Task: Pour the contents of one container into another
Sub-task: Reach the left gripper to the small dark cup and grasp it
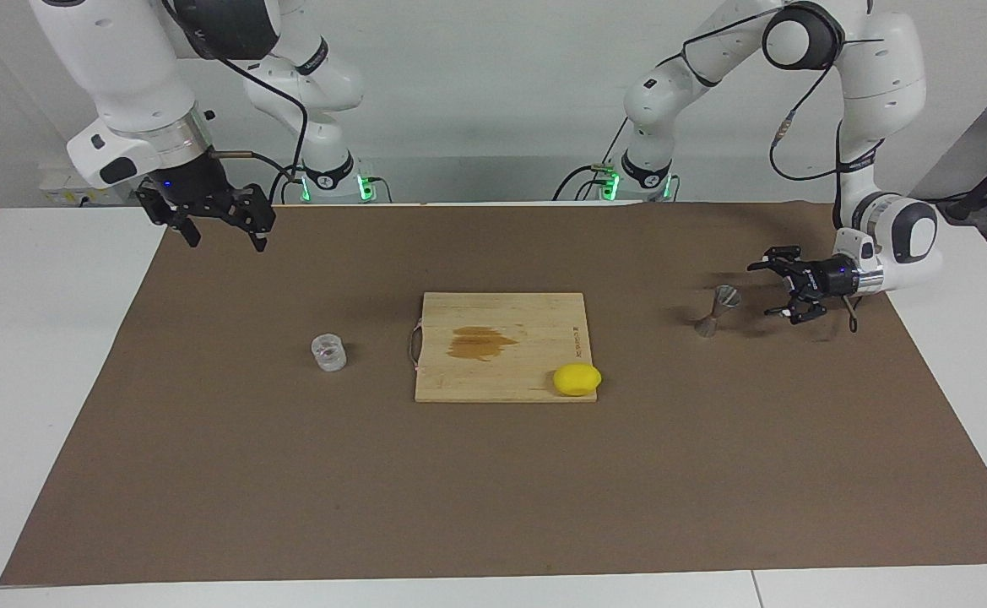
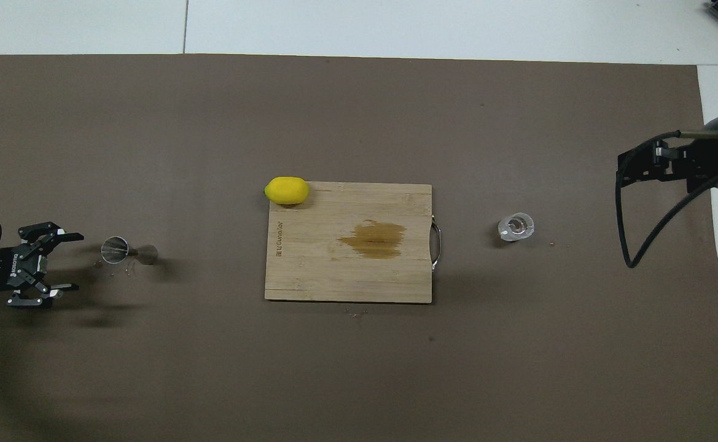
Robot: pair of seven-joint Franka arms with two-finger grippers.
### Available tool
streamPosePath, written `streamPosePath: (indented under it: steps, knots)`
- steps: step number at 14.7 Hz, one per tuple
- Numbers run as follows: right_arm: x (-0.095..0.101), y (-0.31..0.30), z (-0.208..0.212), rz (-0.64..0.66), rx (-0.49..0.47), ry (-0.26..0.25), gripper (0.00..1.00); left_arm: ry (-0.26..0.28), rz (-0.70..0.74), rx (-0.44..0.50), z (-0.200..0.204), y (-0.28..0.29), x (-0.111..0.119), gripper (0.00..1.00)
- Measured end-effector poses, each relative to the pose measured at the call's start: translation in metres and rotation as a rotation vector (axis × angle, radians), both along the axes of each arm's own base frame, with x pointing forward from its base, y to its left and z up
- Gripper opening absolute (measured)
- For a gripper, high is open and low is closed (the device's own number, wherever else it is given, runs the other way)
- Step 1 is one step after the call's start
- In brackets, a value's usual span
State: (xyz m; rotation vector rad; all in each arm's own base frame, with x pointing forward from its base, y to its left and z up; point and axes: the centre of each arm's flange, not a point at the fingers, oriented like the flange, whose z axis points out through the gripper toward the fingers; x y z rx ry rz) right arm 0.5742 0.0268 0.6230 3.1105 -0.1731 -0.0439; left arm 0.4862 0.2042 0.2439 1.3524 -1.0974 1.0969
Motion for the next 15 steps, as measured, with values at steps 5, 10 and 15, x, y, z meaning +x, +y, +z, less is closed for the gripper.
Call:
streamPosePath:
  steps: [5, 10, 15]
  knots:
    - [-0.017, -0.002, -0.023, -0.001, -0.003, 0.021, 0.98, -0.08, -0.005, -0.024, 0.0, -0.011, 0.003, 1.0]
    - [-0.026, -0.002, -0.026, 0.0, -0.002, 0.013, 0.99, -0.081, -0.004, -0.045, -0.005, -0.042, 0.015, 1.0]
    - [-0.026, 0.005, -0.027, 0.012, -0.002, 0.014, 1.0, -0.072, -0.028, -0.045, -0.01, -0.06, 0.018, 1.0]
